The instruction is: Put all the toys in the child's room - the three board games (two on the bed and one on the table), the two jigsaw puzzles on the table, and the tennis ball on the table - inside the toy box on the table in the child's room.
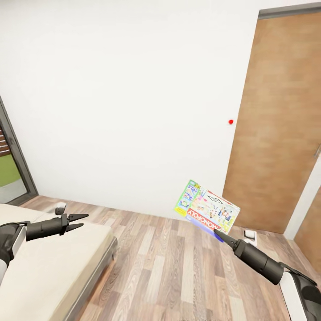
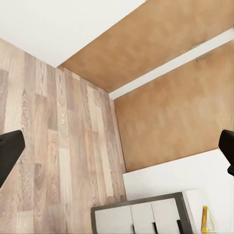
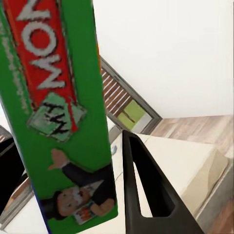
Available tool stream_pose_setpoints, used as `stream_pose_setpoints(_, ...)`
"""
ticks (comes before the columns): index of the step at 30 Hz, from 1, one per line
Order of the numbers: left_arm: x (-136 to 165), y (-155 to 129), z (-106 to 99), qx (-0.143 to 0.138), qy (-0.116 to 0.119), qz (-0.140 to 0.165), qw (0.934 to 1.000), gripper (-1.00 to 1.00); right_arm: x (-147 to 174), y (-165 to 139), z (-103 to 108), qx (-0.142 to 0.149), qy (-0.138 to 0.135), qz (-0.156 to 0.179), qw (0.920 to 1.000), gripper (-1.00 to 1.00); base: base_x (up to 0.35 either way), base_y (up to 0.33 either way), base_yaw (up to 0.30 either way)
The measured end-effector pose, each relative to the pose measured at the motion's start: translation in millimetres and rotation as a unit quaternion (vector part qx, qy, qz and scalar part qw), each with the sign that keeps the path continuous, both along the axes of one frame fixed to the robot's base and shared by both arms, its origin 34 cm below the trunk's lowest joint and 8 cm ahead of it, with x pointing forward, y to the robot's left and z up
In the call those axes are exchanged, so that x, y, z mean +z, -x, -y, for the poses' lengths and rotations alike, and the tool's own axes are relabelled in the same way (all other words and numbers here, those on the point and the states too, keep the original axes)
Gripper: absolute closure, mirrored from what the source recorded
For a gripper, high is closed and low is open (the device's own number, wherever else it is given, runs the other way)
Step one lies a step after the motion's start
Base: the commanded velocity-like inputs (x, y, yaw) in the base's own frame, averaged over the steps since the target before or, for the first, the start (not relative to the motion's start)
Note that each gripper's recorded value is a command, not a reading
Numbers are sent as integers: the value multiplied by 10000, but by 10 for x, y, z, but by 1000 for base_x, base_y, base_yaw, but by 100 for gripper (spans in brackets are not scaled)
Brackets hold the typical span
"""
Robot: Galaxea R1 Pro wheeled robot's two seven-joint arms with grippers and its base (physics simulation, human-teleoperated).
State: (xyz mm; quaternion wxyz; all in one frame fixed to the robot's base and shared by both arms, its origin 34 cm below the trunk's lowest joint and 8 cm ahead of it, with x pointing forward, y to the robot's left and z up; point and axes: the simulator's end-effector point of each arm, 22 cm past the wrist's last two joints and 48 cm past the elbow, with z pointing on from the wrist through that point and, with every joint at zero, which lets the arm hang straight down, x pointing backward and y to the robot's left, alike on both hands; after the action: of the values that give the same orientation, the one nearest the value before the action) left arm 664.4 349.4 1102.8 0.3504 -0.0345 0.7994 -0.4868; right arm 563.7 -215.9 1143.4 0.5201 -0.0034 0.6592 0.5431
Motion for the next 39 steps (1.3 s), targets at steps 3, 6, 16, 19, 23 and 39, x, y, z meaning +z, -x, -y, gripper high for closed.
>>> stream_pose_setpoints(3,2,-1,0,0,0,2,10000,-100,-1,0,-1,0,1,0,10000,100,0,0,-278)
stream_pose_setpoints(6,0,-2,-1,2,-3,0,10000,-100,-1,0,-1,-1,3,0,10000,100,0,0,-278)
stream_pose_setpoints(16,-4,0,-1,3,-4,-4,10000,-100,-16,-2,-1,-2,0,-18,10000,100,0,0,-278)
stream_pose_setpoints(19,-3,-1,-1,3,-5,-3,10000,-100,-36,-5,6,-7,-10,-43,10000,100,0,21,-279)
stream_pose_setpoints(23,-2,-1,-1,3,-5,-2,10000,-100,-48,-6,15,-9,-28,-66,10000,100,0,104,-278)
stream_pose_setpoints(39,-2,-1,-1,3,-6,-2,10000,-100,-73,-9,26,-12,-34,-99,9999,100,0,193,-278)
